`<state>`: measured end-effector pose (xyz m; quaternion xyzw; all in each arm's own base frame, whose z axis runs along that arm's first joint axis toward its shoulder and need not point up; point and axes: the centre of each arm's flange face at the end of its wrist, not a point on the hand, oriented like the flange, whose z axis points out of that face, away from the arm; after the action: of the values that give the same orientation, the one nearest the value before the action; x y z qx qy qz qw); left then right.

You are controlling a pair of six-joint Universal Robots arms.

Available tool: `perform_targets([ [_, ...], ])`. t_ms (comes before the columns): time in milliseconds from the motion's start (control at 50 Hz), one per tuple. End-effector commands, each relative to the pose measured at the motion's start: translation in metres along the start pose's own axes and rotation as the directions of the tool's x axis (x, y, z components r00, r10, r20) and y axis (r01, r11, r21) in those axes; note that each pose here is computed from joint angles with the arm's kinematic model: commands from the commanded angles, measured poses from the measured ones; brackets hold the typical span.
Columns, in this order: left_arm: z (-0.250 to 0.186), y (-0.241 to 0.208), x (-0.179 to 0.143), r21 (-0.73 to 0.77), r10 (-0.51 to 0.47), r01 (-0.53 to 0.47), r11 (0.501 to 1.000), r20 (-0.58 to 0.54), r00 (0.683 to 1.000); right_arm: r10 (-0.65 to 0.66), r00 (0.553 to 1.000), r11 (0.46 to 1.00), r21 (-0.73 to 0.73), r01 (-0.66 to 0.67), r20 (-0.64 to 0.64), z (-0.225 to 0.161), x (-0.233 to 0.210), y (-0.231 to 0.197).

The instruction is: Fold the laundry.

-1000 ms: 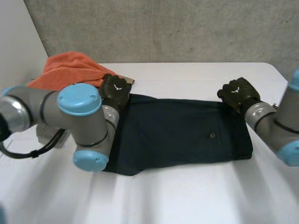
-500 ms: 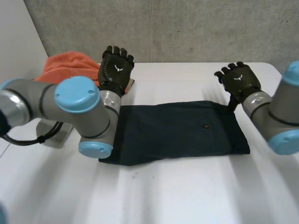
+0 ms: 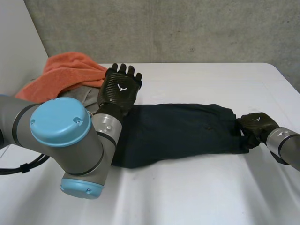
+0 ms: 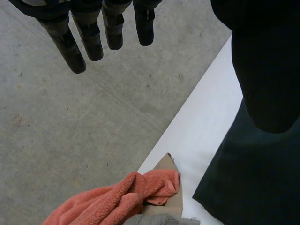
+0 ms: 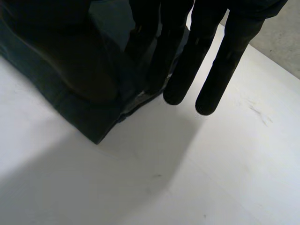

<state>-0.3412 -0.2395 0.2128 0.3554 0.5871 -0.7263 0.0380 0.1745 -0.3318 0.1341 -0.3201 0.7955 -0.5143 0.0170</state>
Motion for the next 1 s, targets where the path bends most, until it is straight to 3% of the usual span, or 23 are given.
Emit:
perform_targets([
  [20, -0.003, -0.009, 0.000, 0.021, 0.000, 0.000, 1.000, 0.003, 1.000, -0.017, 0.989, 0.994, 0.103, 0.032, -0.150, -0.018, 0.034, -0.023],
  [140, -0.006, -0.017, -0.006, 0.041, -0.007, 0.006, 0.999, 0.013, 1.000, -0.024, 0.968, 0.993, 0.109, 0.053, -0.250, -0.032, 0.070, -0.026],
  [340, -0.016, -0.016, -0.013, 0.029, -0.010, 0.010, 1.000, 0.018, 1.000, -0.181, 0.943, 0.969, 0.112, 0.219, -0.280, -0.034, 0.073, -0.039],
  [420, -0.017, -0.018, -0.015, 0.031, -0.025, 0.024, 0.999, 0.023, 0.999, -0.254, 0.954, 0.913, 0.286, 0.291, -0.158, -0.040, 0.014, -0.082],
  [460, -0.017, -0.019, -0.017, 0.036, -0.034, 0.033, 0.999, 0.027, 0.999, -0.312, 0.949, 0.862, 0.408, 0.300, -0.038, -0.047, -0.032, -0.101],
  [540, -0.021, -0.022, -0.019, 0.041, -0.057, 0.055, 0.998, 0.027, 0.998, -0.420, 0.896, 0.784, 0.556, 0.278, 0.144, -0.067, -0.099, -0.113],
  [580, -0.024, -0.022, -0.020, 0.042, -0.066, 0.065, 0.997, 0.025, 0.998, -0.449, 0.870, 0.771, 0.582, 0.260, 0.206, -0.072, -0.118, -0.112],
  [660, -0.028, -0.021, -0.020, 0.036, -0.069, 0.068, 0.997, 0.024, 0.997, -0.487, 0.784, 0.794, 0.570, 0.213, 0.386, -0.066, -0.172, -0.084],
  [740, -0.030, -0.017, -0.019, 0.024, -0.066, 0.066, 0.998, 0.018, 0.998, -0.513, 0.734, 0.789, 0.581, 0.199, 0.445, -0.066, -0.204, -0.078],
  [880, -0.023, -0.012, -0.028, 0.017, -0.070, 0.069, 0.997, 0.047, 0.996, -0.430, 0.763, 0.827, 0.550, 0.117, 0.484, -0.065, -0.211, -0.087],
  [920, -0.020, -0.013, -0.031, 0.024, -0.078, 0.077, 0.997, 0.057, 0.995, -0.335, 0.786, 0.860, 0.509, 0.031, 0.519, -0.065, -0.206, -0.093],
  [1000, -0.013, -0.023, -0.037, 0.061, -0.126, 0.122, 0.991, 0.077, 0.989, -0.184, 0.831, 0.879, 0.467, -0.100, 0.525, -0.074, -0.190, -0.114],
])
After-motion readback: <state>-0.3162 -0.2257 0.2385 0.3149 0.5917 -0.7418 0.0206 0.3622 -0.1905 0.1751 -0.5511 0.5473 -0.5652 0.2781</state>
